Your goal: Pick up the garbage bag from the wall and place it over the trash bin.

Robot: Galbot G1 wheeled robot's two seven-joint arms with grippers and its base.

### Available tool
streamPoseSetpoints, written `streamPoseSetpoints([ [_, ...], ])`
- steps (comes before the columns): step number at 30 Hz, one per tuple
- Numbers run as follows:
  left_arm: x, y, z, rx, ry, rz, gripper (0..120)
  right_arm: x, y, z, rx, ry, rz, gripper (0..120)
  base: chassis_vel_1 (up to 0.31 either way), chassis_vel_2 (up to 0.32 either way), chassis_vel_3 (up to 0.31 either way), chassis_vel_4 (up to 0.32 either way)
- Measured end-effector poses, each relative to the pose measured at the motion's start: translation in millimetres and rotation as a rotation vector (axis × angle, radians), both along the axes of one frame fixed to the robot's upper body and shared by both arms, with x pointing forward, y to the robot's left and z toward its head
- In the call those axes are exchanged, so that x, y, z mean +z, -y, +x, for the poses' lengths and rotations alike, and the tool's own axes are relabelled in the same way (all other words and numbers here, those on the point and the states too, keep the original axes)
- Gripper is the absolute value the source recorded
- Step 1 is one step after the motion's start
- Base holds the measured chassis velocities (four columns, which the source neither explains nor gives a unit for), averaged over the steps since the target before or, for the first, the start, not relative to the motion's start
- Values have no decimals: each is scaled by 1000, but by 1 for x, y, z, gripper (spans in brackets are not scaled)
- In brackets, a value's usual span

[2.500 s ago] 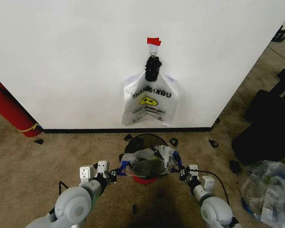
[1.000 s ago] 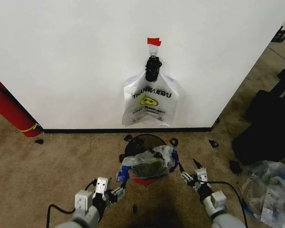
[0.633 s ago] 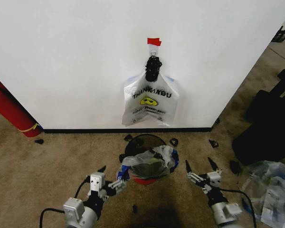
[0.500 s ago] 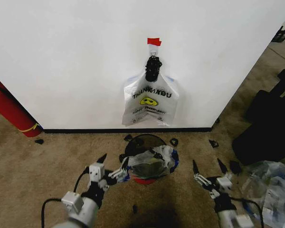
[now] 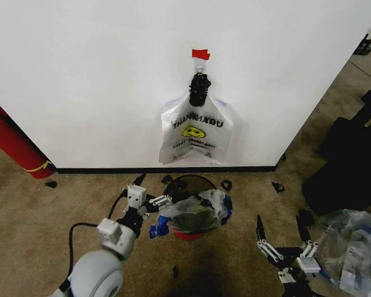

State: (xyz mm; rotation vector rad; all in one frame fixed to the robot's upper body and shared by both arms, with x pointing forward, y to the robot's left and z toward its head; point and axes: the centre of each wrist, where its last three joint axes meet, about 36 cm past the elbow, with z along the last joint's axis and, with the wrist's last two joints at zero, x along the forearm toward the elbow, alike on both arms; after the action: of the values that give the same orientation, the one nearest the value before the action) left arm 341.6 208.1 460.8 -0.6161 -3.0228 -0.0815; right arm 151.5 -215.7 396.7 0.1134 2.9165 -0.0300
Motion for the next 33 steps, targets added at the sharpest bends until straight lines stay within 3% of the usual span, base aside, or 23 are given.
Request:
streamPoseSetpoints([
  [4, 2, -5, 25, -34, -33, 49, 100, 20, -7, -6, -71, -87, -3, 100, 0, 0, 0, 0],
  [10, 11, -10, 51, -107, -83, 89, 100, 31, -9, -9, -87, -110, -5, 100, 0, 0, 0, 0],
  [14, 26, -12, 86, -226, -177, 136, 100, 40, -9, -11, -98, -116, -4, 100, 0, 0, 0, 0],
  [16, 28, -13, 92, -242, -190, 140, 100, 41, -9, -12, -99, -116, -4, 100, 0, 0, 0, 0],
  [21, 43, -12, 152, -342, -352, 117, 100, 47, -9, -17, -111, -107, -3, 100, 0, 0, 0, 0],
  [30, 41, -10, 205, -436, -491, 135, 100, 55, -9, -18, -116, -100, 2, 100, 0, 0, 0, 0],
  [33, 31, -2, 227, -511, -522, 231, 100, 59, -7, -18, -118, -104, 4, 100, 0, 0, 0, 0],
])
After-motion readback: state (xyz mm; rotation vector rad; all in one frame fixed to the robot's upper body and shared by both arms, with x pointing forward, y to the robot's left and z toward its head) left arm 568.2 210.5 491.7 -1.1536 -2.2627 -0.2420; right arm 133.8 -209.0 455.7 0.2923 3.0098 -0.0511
